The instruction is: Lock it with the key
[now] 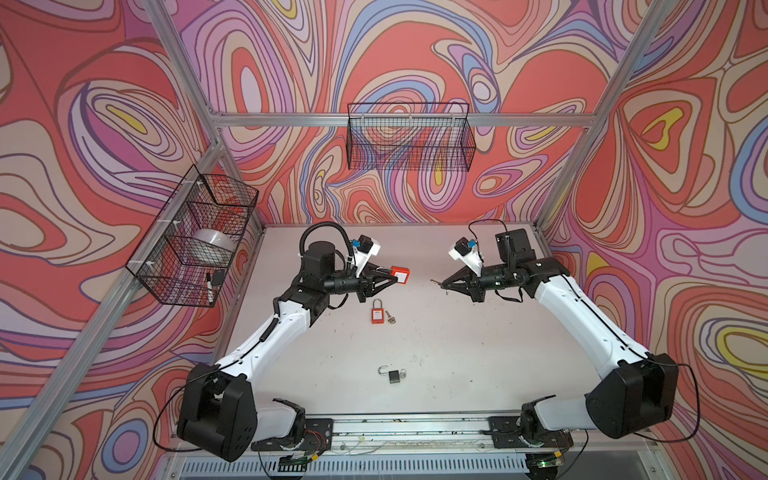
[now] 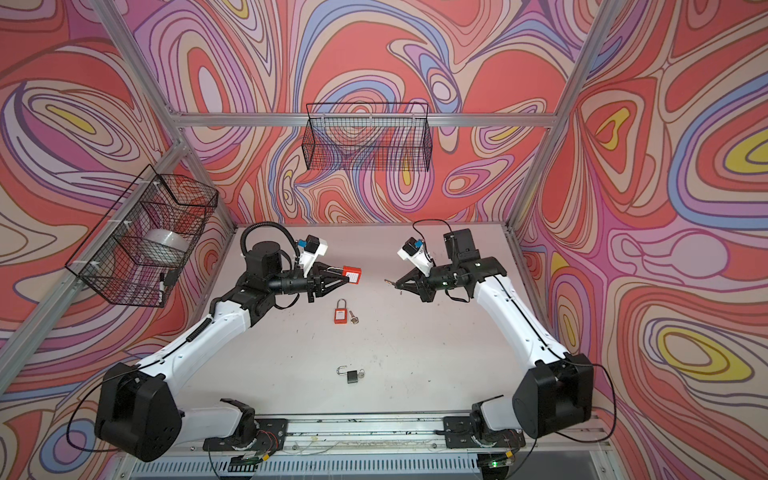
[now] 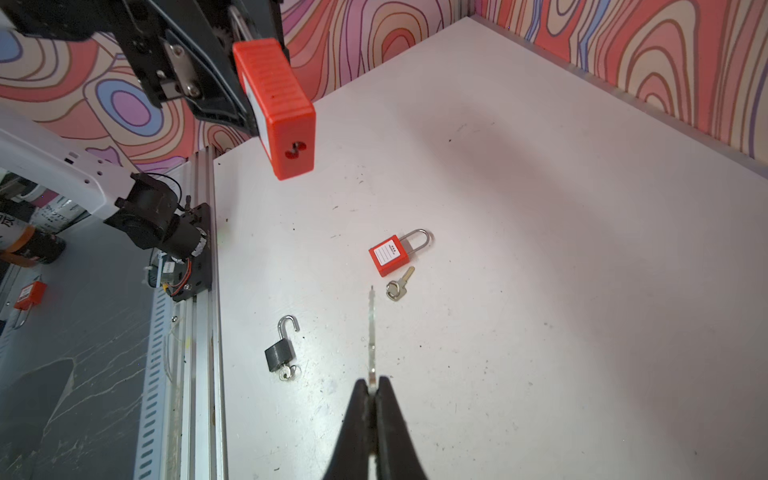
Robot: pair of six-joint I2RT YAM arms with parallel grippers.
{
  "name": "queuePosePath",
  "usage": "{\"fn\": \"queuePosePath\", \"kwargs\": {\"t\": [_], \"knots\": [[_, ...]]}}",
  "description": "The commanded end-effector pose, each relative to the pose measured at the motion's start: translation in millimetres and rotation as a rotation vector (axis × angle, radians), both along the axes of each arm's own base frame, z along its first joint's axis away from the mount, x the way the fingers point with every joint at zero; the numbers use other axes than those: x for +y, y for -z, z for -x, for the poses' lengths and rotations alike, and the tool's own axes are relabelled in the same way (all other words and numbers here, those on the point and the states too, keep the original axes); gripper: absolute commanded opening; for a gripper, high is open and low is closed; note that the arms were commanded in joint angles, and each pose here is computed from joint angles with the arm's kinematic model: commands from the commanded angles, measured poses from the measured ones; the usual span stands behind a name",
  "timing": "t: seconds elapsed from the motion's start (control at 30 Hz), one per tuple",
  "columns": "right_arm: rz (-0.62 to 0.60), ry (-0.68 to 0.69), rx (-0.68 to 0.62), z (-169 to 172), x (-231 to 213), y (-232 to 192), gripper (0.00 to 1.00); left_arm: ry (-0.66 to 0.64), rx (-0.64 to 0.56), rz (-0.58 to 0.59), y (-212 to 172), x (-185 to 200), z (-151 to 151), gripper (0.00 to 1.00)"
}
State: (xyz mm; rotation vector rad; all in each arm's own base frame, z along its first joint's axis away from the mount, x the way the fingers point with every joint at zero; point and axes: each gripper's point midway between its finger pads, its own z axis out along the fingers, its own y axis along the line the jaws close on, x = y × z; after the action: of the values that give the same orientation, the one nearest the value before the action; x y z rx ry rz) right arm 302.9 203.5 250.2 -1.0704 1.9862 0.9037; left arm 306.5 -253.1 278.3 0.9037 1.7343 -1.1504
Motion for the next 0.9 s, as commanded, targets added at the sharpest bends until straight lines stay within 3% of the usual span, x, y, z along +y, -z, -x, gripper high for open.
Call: {"fn": "queuePosePath", "kwargs": {"t": [0.0, 0.17, 0.37, 0.63, 0.87], "knots": [[-0.015, 0.204, -0.009, -25, -12, -5, 0.00, -0.036, 0.108, -0.175, 35, 8, -5, 0.00], [-0.071, 0.413, 0.064, -36, -26, 13, 0.00, 0.016, 0.216, -0.422, 85, 6, 0, 0.00], [-0.136, 0.573, 0.179, -36, -36, 38, 0.00, 0.131, 0.312, -0.572, 130, -6, 8, 0.00], [-0.121, 0.631, 0.277, -31, -32, 66, 0.00, 0.260, 0.341, -0.723, 171, -22, 13, 0.00], [-0.094, 0.606, 0.298, -22, -14, 81, 0.00, 0.341, 0.359, -0.781, 193, -31, 13, 0.00]]}}
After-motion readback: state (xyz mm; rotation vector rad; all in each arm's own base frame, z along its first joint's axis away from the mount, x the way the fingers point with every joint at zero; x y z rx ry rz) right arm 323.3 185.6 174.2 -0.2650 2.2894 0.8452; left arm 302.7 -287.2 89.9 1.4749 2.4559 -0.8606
